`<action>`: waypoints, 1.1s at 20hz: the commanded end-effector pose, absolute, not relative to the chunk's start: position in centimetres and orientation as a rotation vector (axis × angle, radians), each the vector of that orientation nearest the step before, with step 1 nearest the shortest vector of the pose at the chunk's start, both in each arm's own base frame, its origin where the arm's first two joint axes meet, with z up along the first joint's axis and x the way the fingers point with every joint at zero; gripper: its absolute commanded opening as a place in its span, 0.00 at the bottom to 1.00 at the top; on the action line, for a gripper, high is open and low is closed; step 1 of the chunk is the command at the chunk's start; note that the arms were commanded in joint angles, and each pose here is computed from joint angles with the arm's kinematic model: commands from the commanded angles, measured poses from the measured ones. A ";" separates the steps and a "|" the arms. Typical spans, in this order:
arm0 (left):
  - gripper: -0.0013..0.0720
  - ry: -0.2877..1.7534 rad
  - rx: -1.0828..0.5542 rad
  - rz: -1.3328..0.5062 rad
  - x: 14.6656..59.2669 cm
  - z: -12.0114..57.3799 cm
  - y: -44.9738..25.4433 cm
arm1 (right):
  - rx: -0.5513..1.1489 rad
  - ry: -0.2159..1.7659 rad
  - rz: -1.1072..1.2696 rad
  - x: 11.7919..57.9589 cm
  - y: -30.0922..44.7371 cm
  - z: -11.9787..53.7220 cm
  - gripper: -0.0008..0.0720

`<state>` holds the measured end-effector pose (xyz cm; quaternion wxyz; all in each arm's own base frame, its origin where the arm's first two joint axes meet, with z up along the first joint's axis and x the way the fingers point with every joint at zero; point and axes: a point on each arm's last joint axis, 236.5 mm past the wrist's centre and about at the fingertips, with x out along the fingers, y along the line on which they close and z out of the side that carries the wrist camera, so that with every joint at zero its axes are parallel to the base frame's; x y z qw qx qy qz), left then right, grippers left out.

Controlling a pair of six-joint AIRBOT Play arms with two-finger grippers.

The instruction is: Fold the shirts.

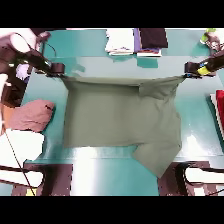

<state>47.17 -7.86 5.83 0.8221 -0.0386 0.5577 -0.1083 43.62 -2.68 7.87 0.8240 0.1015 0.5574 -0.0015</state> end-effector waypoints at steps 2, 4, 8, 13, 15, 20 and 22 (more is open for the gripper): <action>0.06 1.180 -0.098 -0.222 50.1 0.9 -8.1 | 0.213 1.211 0.022 47.8 -1.7 3.7 0.04; 0.06 1.174 -0.096 -0.226 50.3 2.1 -8.0 | 0.206 1.170 0.025 49.2 -1.9 5.5 0.04; 0.06 1.283 -0.052 -0.273 47.6 3.7 -8.1 | 0.154 1.190 -0.002 47.8 -2.9 7.7 0.04; 0.06 1.482 -0.067 -0.274 43.1 -0.1 -8.0 | 0.127 1.290 -0.041 42.0 -3.5 4.4 0.04; 0.06 1.523 -0.085 -0.268 42.1 -1.8 -8.0 | 0.136 1.340 -0.041 39.5 -3.1 2.0 0.04; 0.06 1.566 -0.138 -0.285 40.6 -4.3 -8.9 | 0.160 1.409 -0.056 35.4 -2.1 -2.9 0.04; 0.06 1.590 -0.140 -0.284 40.0 -4.9 -8.9 | 0.178 1.430 -0.062 34.4 -1.8 -4.2 0.04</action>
